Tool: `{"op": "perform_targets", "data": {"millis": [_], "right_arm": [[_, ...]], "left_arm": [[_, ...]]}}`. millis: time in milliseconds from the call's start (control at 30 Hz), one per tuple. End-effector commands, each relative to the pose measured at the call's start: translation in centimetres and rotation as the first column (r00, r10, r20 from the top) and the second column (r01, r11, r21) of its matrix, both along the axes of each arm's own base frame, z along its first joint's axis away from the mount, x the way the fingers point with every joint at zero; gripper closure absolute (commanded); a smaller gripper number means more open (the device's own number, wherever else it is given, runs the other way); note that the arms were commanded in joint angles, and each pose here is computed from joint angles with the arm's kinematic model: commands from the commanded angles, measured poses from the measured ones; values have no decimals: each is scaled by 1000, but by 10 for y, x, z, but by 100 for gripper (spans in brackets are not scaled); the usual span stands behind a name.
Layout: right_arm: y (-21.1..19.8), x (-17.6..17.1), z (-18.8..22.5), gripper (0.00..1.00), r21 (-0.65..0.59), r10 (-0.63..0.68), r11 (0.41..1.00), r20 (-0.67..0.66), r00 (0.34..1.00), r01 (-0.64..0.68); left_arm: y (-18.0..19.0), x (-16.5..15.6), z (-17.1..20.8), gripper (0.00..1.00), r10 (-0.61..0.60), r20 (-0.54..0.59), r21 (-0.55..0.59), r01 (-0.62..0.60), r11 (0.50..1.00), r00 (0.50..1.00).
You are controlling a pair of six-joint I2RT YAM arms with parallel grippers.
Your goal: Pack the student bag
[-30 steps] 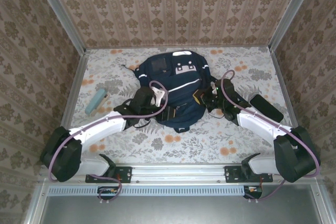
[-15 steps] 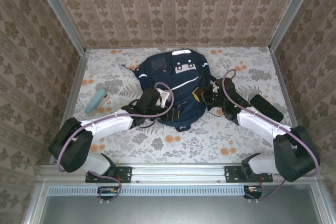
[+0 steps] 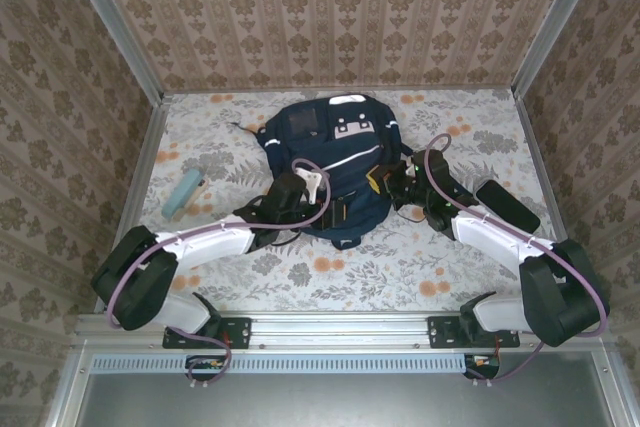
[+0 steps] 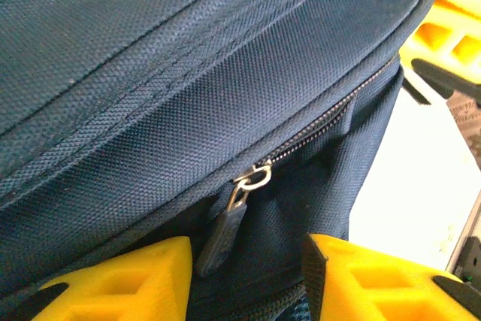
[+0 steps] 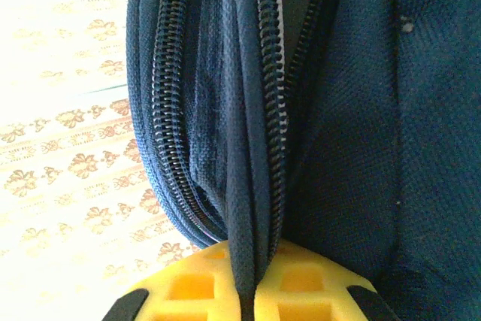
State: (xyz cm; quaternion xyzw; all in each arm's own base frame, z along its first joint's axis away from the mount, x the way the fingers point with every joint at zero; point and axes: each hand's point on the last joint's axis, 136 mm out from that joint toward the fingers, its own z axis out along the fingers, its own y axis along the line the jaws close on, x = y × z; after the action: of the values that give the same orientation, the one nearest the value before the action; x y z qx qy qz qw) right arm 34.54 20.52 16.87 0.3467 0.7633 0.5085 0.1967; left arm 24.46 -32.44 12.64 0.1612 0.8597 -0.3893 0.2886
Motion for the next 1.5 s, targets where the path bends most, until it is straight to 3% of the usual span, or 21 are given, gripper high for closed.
{"op": "perform_targets", "data": {"millis": [0,233,433,833,1133,1467], "right_arm": [[14,2,37,97,85,45,995,111,993,-54],[19,-2,37,97,94,56,993,108,993,-67],[26,-6,36,97,100,72,992,104,992,-83],[25,-8,29,98,79,67,994,89,994,-75],[-1,-9,22,98,-39,7,999,84,996,-4],[-23,-11,13,100,-114,-37,993,53,998,43]], "left_arm": [[6,21,19,54,119,51,-35,-117,992,992],[2,26,22,55,160,48,-52,-157,986,986],[1,28,22,63,174,67,-44,-172,984,982],[7,28,20,100,183,86,-8,-183,983,979],[41,24,12,100,209,141,137,-228,964,968],[118,31,-7,100,353,159,277,-385,881,922]]}}
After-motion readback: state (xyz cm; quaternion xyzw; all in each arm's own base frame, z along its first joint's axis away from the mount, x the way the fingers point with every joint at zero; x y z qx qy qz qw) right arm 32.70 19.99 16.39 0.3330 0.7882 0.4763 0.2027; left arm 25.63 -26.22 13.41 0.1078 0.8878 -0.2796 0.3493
